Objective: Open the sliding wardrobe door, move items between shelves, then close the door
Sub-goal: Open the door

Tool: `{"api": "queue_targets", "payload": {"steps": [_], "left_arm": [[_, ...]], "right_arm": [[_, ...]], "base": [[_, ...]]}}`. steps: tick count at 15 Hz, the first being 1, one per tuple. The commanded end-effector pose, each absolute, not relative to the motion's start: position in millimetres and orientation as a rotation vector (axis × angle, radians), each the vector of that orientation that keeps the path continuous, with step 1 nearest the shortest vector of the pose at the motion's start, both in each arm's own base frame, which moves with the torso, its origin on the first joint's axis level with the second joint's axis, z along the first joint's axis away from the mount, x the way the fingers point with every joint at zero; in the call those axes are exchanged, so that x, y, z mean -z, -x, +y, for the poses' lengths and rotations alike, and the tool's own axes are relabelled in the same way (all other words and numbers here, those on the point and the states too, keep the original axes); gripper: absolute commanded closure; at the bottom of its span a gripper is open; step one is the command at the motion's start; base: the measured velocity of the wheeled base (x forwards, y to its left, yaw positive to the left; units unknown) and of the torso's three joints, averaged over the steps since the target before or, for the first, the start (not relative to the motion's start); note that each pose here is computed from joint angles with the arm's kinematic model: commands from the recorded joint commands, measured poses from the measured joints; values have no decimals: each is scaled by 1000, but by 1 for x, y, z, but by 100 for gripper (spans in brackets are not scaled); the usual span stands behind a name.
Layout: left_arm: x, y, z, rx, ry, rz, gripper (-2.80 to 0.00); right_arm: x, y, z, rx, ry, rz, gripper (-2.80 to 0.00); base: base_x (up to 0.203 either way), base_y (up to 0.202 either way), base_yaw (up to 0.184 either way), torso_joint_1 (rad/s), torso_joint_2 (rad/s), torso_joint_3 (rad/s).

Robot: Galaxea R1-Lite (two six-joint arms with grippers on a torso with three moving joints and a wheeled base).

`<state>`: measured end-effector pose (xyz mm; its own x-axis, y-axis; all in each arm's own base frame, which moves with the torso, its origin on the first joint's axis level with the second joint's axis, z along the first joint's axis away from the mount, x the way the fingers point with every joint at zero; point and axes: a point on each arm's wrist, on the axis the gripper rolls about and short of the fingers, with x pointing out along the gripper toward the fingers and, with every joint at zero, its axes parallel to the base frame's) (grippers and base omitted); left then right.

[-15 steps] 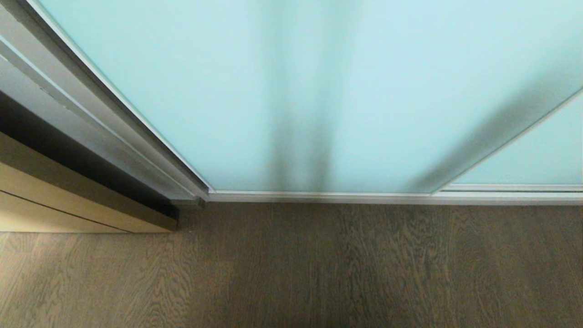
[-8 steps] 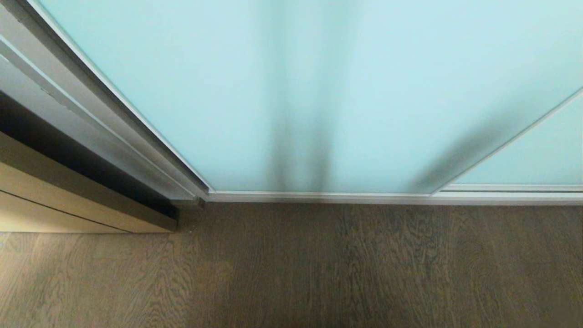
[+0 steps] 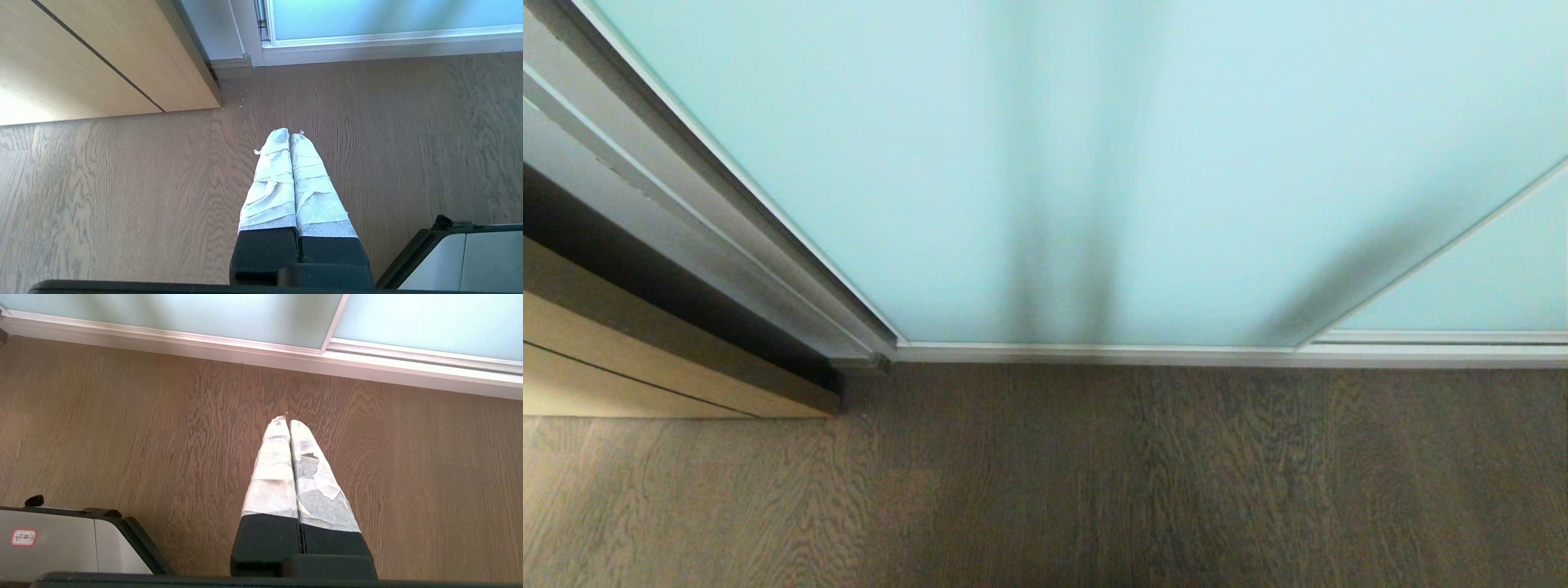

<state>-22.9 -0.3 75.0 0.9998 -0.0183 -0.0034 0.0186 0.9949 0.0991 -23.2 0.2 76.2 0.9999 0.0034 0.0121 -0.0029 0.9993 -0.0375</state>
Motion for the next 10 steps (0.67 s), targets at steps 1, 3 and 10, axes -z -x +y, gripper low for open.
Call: {"api": "queue_targets", "payload": {"steps": [1,3,10], "left_arm": [[-75,23,0,19,-100,5,0],[-75,23,0,19,-100,5,0],[-74,23,0,19,-101,6,0]], "right_arm": [[-76,23,0,-3,37,-6,0],[-76,23,0,-3,37,-6,0],[-76,23,0,-3,37,-6,0]], "base": [[0,0,0,0,0,0],[0,0,0,0,0,0],[0,0,0,0,0,0]]}}
